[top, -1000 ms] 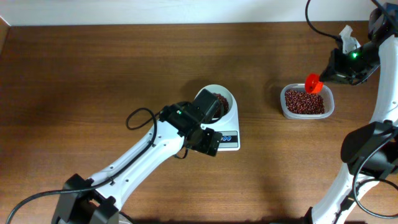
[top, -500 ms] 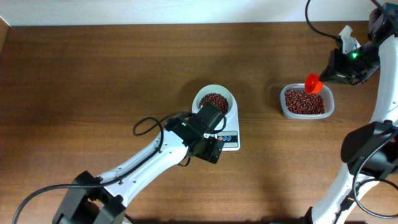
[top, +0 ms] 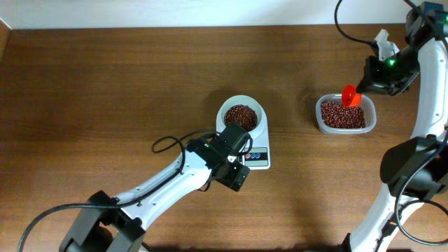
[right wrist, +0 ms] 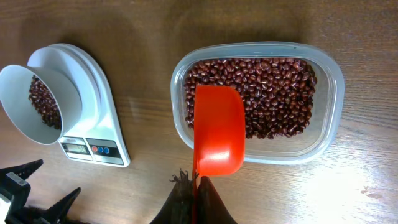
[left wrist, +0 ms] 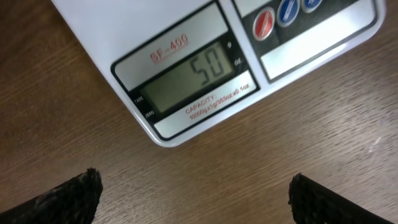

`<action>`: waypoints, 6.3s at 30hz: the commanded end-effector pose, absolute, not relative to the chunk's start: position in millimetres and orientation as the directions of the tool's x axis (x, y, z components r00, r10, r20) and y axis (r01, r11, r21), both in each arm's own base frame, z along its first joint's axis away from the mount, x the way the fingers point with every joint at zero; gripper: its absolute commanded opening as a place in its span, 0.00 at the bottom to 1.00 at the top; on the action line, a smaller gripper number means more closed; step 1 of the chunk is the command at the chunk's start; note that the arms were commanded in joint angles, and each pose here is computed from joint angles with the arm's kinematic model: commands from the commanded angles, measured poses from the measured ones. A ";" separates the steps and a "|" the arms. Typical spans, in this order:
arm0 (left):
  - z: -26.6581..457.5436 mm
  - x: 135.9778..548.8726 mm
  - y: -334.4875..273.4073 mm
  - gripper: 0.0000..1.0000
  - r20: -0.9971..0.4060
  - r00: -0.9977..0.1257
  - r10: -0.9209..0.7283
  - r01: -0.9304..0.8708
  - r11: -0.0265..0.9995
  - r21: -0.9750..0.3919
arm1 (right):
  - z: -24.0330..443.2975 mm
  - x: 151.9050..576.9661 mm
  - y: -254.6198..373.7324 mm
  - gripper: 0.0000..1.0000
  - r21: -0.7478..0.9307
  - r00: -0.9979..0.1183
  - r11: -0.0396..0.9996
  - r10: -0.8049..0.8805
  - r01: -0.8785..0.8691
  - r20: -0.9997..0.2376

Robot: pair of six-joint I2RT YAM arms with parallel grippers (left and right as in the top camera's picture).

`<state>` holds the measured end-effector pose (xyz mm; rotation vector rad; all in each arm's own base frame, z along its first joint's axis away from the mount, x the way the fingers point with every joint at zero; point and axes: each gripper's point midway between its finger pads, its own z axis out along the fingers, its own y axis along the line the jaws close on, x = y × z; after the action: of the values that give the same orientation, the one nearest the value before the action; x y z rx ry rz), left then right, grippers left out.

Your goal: Scoop item into bowl and weigh 50g on scale

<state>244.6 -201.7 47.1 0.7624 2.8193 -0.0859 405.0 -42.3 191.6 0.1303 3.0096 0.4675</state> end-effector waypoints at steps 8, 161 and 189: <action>42.3 242.8 -199.7 0.99 -0.216 -0.830 0.515 0.524 0.852 0.018 | 205.9 398.4 -27.4 0.04 0.279 -0.994 0.960 0.059 0.031 -0.092; 42.0 243.1 -196.5 0.99 -0.211 -0.831 0.515 0.521 0.853 0.034 | 111.5 399.6 215.6 0.04 0.283 -0.792 0.740 -0.561 -0.610 -0.240; 42.0 243.1 -196.5 0.99 -0.211 -0.831 0.515 0.521 0.853 0.034 | 125.8 406.4 215.9 0.04 0.162 -0.699 0.684 -0.664 -0.711 -0.267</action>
<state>245.0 -198.4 45.8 0.7662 2.8170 -0.0603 406.6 205.7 122.2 -1.0630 2.7454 0.3969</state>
